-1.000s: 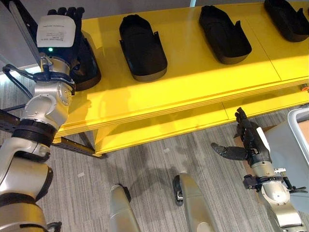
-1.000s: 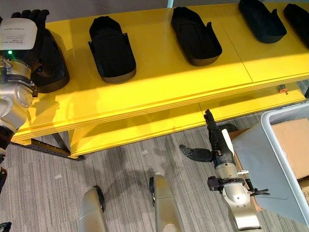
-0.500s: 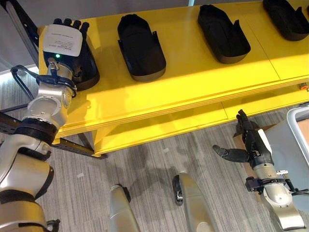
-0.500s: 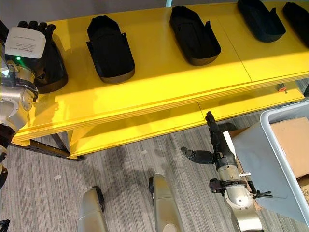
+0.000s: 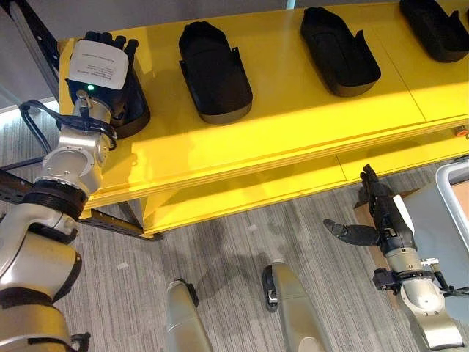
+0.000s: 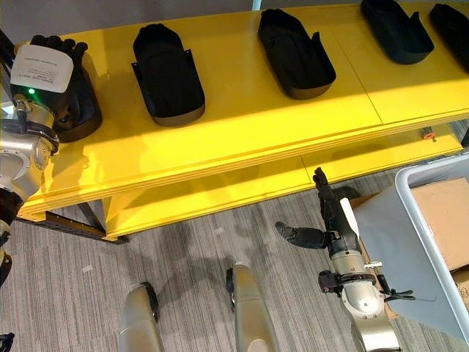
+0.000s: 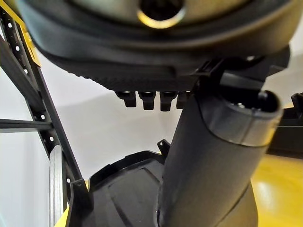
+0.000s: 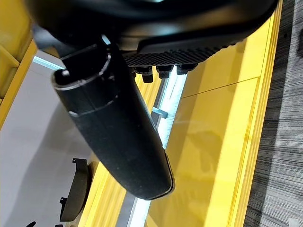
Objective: Move parts from the plastic box to the shelf.
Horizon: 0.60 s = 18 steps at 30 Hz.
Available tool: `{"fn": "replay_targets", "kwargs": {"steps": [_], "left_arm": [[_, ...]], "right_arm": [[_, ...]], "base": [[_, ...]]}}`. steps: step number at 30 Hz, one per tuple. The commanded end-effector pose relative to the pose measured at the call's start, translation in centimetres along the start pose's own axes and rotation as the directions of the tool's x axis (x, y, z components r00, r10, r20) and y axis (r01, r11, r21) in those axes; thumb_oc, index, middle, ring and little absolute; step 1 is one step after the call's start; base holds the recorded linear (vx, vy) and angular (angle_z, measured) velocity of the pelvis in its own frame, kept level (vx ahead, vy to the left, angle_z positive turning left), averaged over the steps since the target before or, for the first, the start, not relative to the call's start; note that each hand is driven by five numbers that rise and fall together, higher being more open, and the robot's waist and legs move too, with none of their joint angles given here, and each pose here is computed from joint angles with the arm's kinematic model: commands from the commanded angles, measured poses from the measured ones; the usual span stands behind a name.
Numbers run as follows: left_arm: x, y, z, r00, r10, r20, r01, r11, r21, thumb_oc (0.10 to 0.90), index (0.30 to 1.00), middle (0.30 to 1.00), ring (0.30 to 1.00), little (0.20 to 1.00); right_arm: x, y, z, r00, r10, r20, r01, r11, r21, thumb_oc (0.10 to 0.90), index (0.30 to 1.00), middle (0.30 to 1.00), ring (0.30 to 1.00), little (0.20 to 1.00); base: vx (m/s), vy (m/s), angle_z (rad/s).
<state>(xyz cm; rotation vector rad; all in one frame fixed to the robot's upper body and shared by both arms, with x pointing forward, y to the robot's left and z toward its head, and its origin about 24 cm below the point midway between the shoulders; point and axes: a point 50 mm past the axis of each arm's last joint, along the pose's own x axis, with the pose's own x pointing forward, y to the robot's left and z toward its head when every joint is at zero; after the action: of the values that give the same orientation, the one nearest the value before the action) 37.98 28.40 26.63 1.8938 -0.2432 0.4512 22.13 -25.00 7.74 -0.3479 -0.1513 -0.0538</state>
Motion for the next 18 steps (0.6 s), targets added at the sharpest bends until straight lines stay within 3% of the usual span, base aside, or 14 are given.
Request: {"fn": "replay_targets", "kwargs": {"steps": [1, 18], "left_arm": [[0.9, 4.3, -2.9, 0.983, 0.168, -0.071, -0.164, 0.985, 0.061, 0.900, 1.000, 1.000, 1.000, 1.000], [-0.6, 3.9, -3.8, 0.984, 0.177, -0.023, -0.172, 0.974, 0.149, 0.900, 1.000, 1.000, 1.000, 1.000]], "right_arm": [[0.4, -1.7, 5.5, 0.952, -0.049, 0.301, 0.058, 0.998, -0.020, 0.900, 1.000, 1.000, 1.000, 1.000], [0.5, -1.9, 5.7, 0.948, -0.068, 0.309, 0.080, 0.996, -0.026, 0.900, 1.000, 1.000, 1.000, 1.000]], "base": [[0.00, 0.000, 0.00], [0.00, 0.000, 0.00]]}}
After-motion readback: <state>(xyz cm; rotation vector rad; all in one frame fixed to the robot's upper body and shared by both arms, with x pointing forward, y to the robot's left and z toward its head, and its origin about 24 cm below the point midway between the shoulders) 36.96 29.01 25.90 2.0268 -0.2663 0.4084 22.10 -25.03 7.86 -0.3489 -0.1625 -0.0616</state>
